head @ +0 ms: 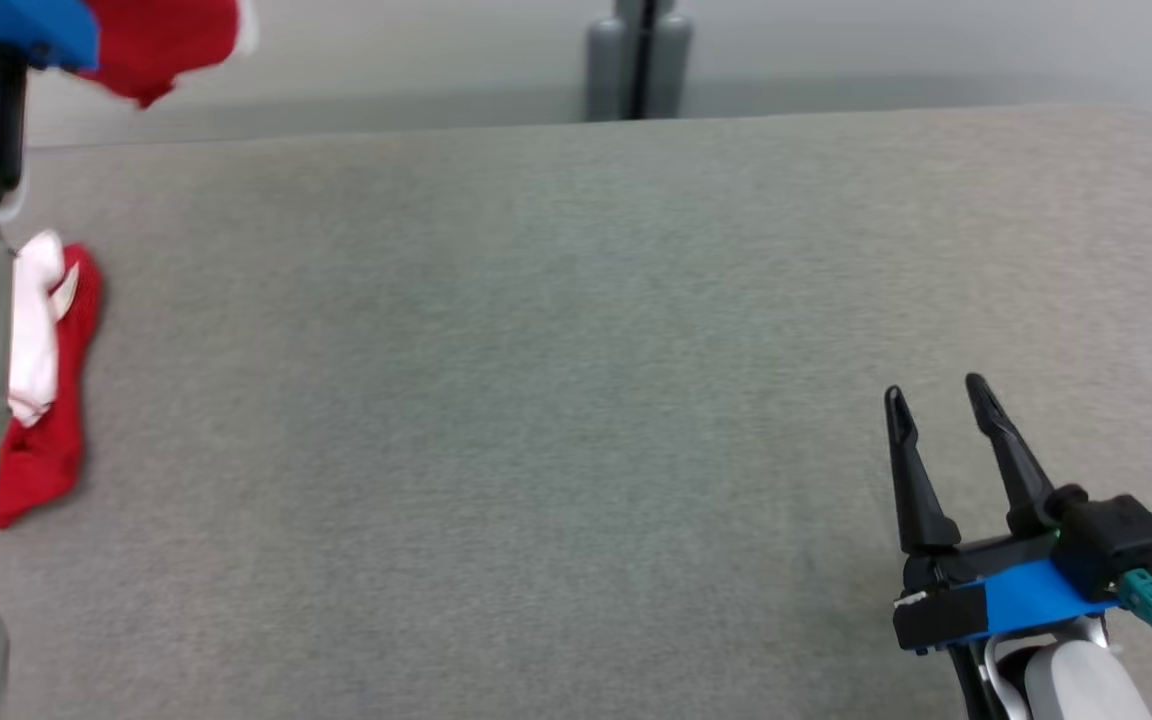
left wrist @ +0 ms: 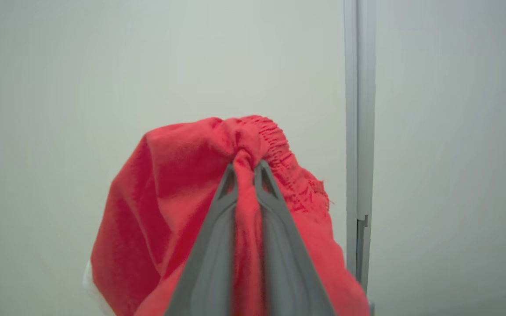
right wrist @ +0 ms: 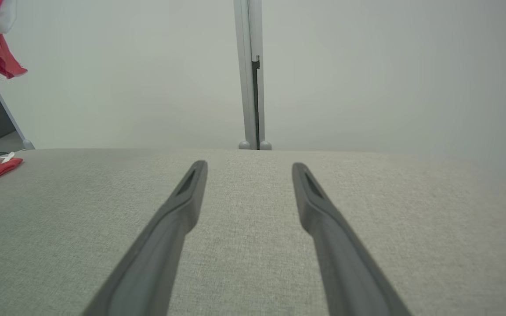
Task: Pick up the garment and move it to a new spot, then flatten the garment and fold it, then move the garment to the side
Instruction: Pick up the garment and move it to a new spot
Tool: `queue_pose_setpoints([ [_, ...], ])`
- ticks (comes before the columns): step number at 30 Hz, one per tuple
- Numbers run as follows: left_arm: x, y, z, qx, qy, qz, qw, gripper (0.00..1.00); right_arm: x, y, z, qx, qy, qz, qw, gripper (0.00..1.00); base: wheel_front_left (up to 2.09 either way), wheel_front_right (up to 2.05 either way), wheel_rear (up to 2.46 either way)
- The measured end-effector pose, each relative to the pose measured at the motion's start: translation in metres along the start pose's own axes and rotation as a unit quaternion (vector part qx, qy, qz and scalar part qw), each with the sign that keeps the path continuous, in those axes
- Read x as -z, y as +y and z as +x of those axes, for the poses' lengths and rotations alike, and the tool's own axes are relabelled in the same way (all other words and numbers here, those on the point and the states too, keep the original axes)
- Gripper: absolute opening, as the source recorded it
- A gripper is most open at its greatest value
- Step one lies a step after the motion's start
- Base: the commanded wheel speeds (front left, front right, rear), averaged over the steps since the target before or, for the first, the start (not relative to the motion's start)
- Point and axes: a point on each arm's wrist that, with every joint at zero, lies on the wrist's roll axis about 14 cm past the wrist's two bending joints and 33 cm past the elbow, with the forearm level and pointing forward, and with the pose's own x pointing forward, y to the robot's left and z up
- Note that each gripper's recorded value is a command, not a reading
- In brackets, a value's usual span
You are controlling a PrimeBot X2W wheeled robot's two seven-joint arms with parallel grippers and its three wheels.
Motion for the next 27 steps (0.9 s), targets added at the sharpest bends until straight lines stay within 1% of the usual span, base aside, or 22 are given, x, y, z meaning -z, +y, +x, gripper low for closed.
queue_pose_setpoints([
  [2,-0.020,-0.033,0.012,0.040,-0.028,-0.006,0.999,0.00,-0.002,-0.010,-0.008,0.015,-0.001,0.001,1.000,1.00,0.00,0.00,0.00],
  [5,-0.046,-0.088,0.026,0.102,-0.066,-0.029,0.992,0.00,-0.003,-0.026,-0.020,0.042,-0.001,0.003,0.999,1.00,0.00,0.00,0.00],
  [10,-0.073,-0.181,0.032,0.201,-0.099,-0.067,0.972,0.00,-0.005,-0.051,-0.041,0.085,0.001,0.005,0.996,1.00,0.00,0.00,0.00],
  [13,-0.069,-0.233,0.028,0.256,-0.090,-0.076,0.960,0.00,-0.010,-0.063,-0.050,0.105,-0.004,0.003,0.994,1.00,0.00,0.00,0.00],
  [16,-0.056,-0.273,0.020,0.297,-0.072,-0.092,0.948,0.00,-0.015,-0.073,-0.057,0.123,-0.010,0.003,0.992,1.00,0.00,0.00,0.00],
  [18,-0.037,-0.293,0.013,0.319,-0.050,-0.092,0.942,0.00,-0.017,-0.078,-0.061,0.131,-0.011,0.006,0.991,1.00,0.00,0.00,0.00],
  [20,-0.012,-0.306,0.006,0.333,-0.020,-0.090,0.938,0.00,-0.016,-0.080,-0.062,0.134,-0.010,0.008,0.991,1.00,0.00,0.00,0.00],
  [24,0.050,-0.317,-0.017,0.345,0.054,-0.089,0.933,0.00,-0.016,-0.081,-0.060,0.137,-0.012,0.011,0.990,1.00,0.00,0.00,0.00],
  [27,0.098,-0.315,-0.042,0.343,0.116,-0.096,0.927,0.00,-0.016,-0.081,-0.059,0.136,-0.013,0.014,0.990,1.00,0.00,0.00,0.00],
])
